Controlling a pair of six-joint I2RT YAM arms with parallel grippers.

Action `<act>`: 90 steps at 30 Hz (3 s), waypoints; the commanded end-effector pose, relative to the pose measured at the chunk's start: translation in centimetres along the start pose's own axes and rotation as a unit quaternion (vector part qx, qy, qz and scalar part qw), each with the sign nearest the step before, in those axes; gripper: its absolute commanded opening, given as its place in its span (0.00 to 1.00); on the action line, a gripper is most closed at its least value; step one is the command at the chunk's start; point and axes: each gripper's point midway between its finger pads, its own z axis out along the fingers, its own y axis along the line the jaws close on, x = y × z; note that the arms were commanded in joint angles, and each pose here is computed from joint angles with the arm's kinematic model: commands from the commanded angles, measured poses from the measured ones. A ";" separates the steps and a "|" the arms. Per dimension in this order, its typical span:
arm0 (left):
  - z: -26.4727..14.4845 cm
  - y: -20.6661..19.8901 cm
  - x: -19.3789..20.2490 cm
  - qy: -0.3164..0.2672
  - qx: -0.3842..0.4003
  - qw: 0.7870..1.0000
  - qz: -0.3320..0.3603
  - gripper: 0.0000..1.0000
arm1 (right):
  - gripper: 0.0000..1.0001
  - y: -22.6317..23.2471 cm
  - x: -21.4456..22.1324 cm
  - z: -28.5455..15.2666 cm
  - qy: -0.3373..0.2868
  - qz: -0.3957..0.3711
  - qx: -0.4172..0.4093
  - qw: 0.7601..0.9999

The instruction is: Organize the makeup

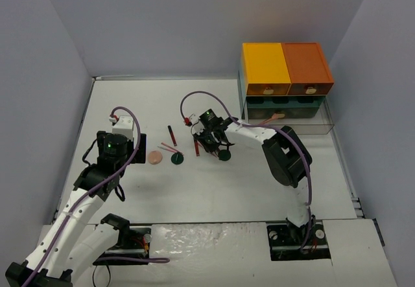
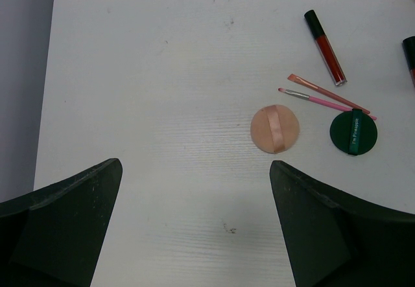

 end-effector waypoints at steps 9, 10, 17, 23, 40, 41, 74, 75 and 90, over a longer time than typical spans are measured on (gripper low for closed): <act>-0.1 0.2 -2.3 -0.034 -0.005 0.999 -0.007 0.97 | 0.00 -0.8 -7.0 -10.8 -0.129 0.043 0.064 0.989; -0.1 0.2 -2.3 -0.033 -0.004 0.999 -0.007 0.97 | 0.00 -1.5 -7.8 -12.9 -0.148 0.050 0.088 0.984; 0.0 0.1 -2.2 -0.031 -0.002 0.999 -0.006 0.97 | 0.00 -7.8 -6.3 -20.3 -0.168 0.092 0.207 0.959; 0.0 0.0 -2.2 -0.031 -0.001 1.000 -0.006 0.97 | 0.00 -13.2 -2.6 -23.3 -0.141 0.109 0.285 0.942; 0.0 0.0 -2.3 -0.031 -0.001 1.000 -0.007 0.97 | 0.33 -18.6 -1.3 -24.5 -0.138 0.177 0.320 0.921; -0.1 0.0 -2.3 -0.031 -0.001 0.999 -0.007 0.97 | 0.37 -18.3 -1.8 -24.6 -0.146 0.178 0.311 0.922; -1.7 1.4 -2.5 -0.055 -0.029 0.996 -0.059 0.97 | 0.25 9.6 -16.5 0.4 -0.177 -0.056 -0.019 0.982; -1.7 1.4 -2.6 -0.055 -0.028 0.996 -0.059 0.97 | 0.24 9.7 -16.6 0.7 -0.177 -0.059 -0.018 0.982; -1.2 1.1 -2.3 -0.045 -0.028 0.997 -0.051 0.97 | 0.20 9.3 -15.7 6.0 -0.154 -0.065 -0.007 0.986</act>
